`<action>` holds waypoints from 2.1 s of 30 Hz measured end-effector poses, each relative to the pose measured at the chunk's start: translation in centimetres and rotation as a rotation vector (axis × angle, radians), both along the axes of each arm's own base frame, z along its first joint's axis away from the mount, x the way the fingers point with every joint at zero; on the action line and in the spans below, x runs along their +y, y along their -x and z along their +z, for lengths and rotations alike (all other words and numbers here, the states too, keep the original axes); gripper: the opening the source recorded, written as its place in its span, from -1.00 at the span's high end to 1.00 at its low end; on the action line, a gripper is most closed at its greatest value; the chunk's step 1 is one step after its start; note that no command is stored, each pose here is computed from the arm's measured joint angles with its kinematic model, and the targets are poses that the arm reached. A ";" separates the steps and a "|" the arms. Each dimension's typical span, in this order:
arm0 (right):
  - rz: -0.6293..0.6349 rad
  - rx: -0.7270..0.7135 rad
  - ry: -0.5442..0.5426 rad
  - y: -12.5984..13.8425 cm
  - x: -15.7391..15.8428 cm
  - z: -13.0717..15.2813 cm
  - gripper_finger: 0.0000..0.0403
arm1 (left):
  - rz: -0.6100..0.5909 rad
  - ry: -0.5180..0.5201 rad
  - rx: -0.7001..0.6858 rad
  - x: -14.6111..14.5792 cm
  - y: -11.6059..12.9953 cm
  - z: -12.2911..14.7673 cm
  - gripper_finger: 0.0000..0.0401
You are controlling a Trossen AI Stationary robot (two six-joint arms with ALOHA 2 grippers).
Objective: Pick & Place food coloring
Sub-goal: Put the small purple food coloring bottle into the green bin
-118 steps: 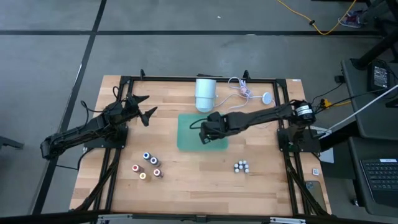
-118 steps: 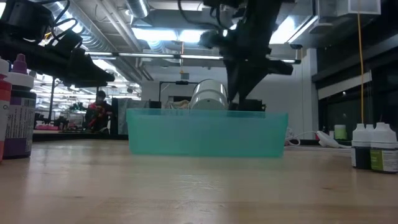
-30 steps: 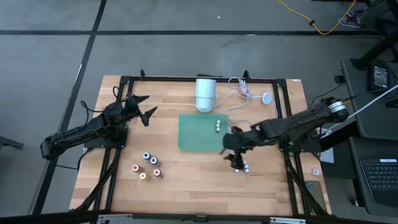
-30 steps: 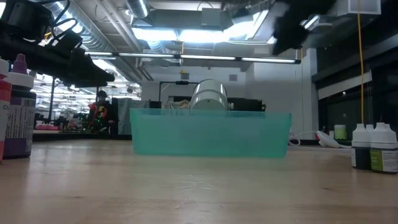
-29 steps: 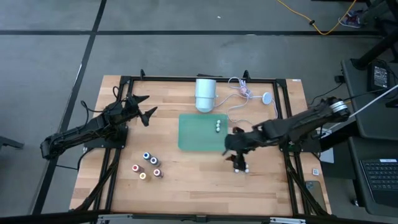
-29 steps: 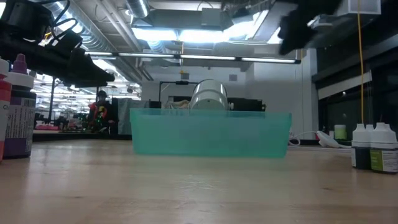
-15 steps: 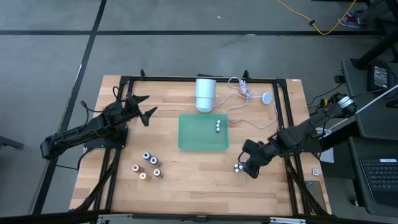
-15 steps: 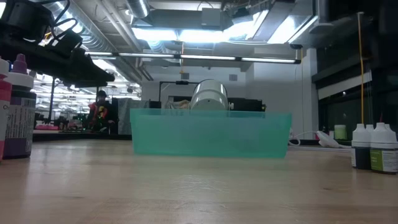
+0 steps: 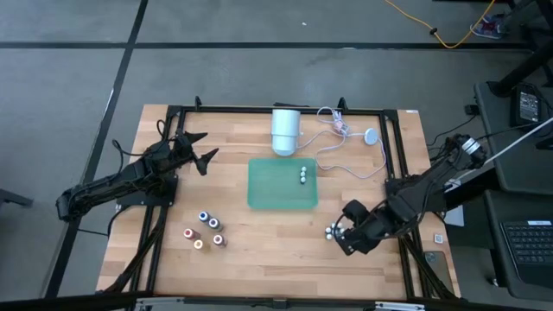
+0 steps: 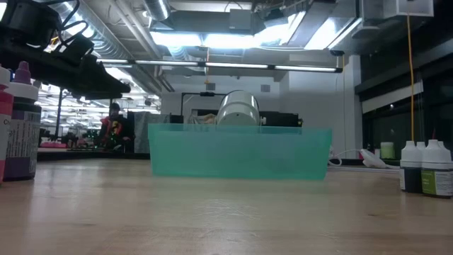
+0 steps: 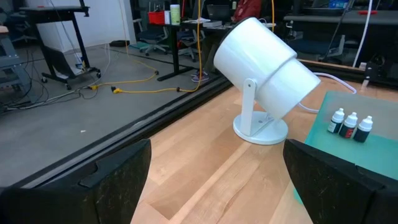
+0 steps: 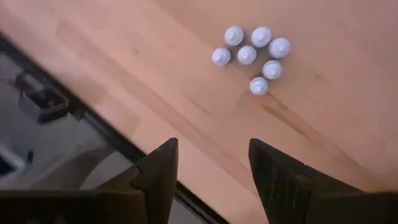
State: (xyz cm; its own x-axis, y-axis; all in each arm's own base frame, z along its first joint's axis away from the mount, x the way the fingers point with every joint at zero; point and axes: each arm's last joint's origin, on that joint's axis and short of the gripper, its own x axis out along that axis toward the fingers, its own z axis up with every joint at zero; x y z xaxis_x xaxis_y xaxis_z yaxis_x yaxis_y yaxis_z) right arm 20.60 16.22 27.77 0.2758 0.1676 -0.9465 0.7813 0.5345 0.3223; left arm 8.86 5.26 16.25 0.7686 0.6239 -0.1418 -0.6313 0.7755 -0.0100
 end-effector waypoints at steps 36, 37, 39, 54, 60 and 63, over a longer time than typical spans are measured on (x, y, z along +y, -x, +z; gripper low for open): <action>-0.387 0.248 0.222 -2.7 4.7 -8.7 0.02 | 0.000 0.000 0.001 0.0 0.0 0.0 -0.80; -0.388 0.251 0.226 -2.6 4.6 -8.9 0.02 | 0.000 0.000 0.001 0.0 0.0 0.0 -0.80; -0.380 0.258 0.236 -2.5 4.2 -9.4 0.02 | 0.000 0.000 0.001 0.0 0.0 0.0 -0.80; -0.292 0.240 0.235 -3.6 2.2 -11.2 0.12 | 0.000 0.000 0.001 0.0 0.0 0.0 -0.80; -0.273 0.230 0.240 -3.9 2.0 -11.2 0.16 | 0.000 0.000 0.001 0.0 0.0 0.0 -0.80; -0.272 0.229 0.234 -3.9 2.0 -11.2 0.16 | 0.000 0.000 0.001 0.0 0.0 0.0 -0.80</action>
